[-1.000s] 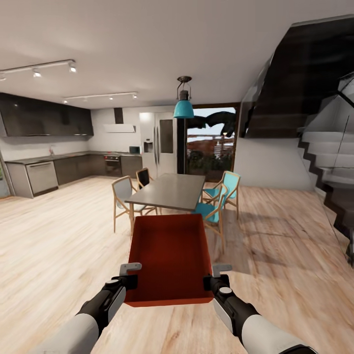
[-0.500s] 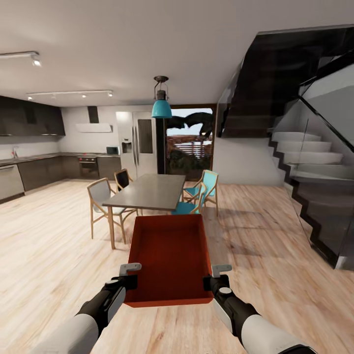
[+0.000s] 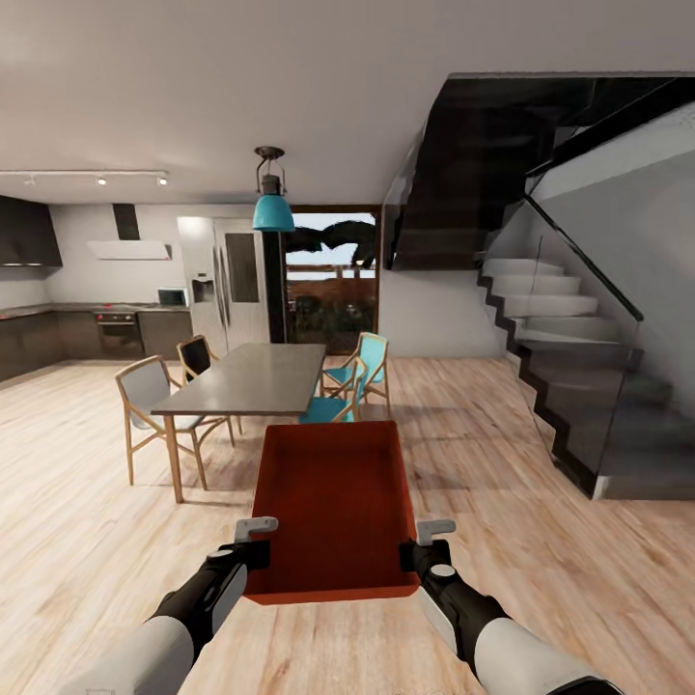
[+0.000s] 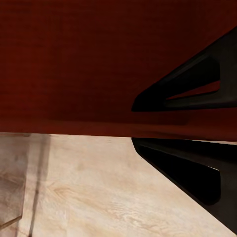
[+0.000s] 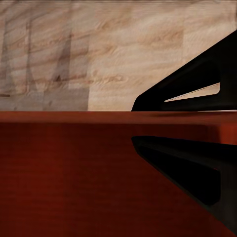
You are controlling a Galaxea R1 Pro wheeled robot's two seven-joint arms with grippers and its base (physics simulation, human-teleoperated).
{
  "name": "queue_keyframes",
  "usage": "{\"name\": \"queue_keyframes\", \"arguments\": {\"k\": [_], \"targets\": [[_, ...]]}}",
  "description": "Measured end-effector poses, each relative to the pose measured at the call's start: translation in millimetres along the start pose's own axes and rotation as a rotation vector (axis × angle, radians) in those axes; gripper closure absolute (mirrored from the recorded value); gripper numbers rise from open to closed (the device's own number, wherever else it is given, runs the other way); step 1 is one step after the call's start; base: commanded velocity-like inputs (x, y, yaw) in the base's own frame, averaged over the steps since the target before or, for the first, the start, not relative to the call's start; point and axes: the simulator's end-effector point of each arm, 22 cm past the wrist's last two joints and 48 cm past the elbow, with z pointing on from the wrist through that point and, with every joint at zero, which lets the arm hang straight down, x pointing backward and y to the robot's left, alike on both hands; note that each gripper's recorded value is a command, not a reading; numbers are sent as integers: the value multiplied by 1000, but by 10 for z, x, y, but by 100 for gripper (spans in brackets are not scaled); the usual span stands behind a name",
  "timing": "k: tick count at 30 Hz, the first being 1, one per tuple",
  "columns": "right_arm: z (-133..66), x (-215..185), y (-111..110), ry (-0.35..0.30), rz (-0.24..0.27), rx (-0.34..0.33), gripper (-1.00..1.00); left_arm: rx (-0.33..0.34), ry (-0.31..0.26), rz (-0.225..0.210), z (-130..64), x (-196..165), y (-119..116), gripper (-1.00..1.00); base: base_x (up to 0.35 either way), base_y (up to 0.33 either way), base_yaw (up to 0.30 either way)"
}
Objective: Move the two storage containers from the living room to the garage. In the garage, place one container on the floor and stack the other container on top of it (either order is fine).
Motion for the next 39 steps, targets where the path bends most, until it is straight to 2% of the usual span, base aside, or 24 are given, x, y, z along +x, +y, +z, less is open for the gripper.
{"name": "queue_keyframes", "arguments": {"k": [39], "targets": [[1,-9,-9,-3,2,1,100,0,-3,2,-2,-14,-9,100,0,0,-282]]}}
